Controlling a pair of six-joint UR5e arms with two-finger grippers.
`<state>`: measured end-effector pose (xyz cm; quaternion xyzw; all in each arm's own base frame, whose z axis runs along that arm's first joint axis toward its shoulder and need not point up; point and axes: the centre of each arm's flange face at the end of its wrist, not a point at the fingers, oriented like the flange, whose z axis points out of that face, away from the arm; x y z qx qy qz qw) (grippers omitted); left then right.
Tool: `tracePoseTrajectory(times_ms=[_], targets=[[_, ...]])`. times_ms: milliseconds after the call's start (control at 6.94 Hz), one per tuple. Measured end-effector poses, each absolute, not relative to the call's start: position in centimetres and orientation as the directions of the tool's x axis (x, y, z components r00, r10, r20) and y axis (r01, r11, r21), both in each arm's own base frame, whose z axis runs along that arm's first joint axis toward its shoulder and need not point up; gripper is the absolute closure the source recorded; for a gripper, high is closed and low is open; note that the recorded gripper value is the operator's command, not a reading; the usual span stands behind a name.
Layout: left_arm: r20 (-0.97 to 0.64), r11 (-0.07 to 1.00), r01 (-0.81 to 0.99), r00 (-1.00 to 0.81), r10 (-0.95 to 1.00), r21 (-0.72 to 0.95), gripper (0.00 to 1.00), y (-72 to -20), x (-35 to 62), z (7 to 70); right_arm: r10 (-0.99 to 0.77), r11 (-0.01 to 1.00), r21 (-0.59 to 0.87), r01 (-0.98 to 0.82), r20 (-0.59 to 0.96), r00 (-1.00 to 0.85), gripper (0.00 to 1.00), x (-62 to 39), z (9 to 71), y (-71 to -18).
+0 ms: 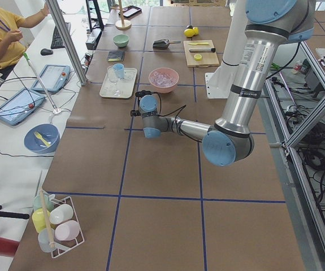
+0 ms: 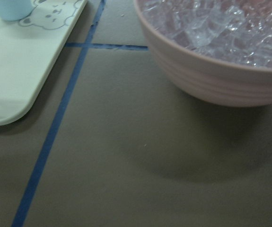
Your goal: Put ice in cup with scoop
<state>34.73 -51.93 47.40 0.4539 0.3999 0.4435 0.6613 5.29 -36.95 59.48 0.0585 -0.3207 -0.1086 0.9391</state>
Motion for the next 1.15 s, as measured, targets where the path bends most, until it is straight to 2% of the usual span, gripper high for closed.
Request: tracePoseTrajectory(times_ms=[144, 288, 576, 1153], targets=[[-0.207, 0.302, -0.271, 0.329, 0.921, 0.914, 0.00, -54.2, 30.5, 48.6, -0.216, 0.976, 0.163, 0.147, 0.604, 0.767, 0.00, 6.3, 60.4, -35.6], [-0.334, 0.457, -0.302, 0.381, 0.862, 0.837, 0.00, -56.8, 24.1, 49.2, -0.200, 0.979, 0.152, 0.133, 0.623, 0.756, 0.00, 6.6, 60.8, -35.1], [-0.510, 0.690, -0.256, 0.514, 0.690, 0.677, 0.00, -58.3, 11.5, 51.3, -0.188, 0.982, 0.143, 0.124, 0.651, 0.736, 0.00, 6.5, 61.0, -35.0], [-0.632, 0.898, -0.104, 0.676, 0.379, 0.427, 0.00, -54.5, -5.5, 59.3, -0.179, 0.984, 0.134, 0.120, 0.658, 0.731, 0.00, 6.4, 61.5, -35.2]])
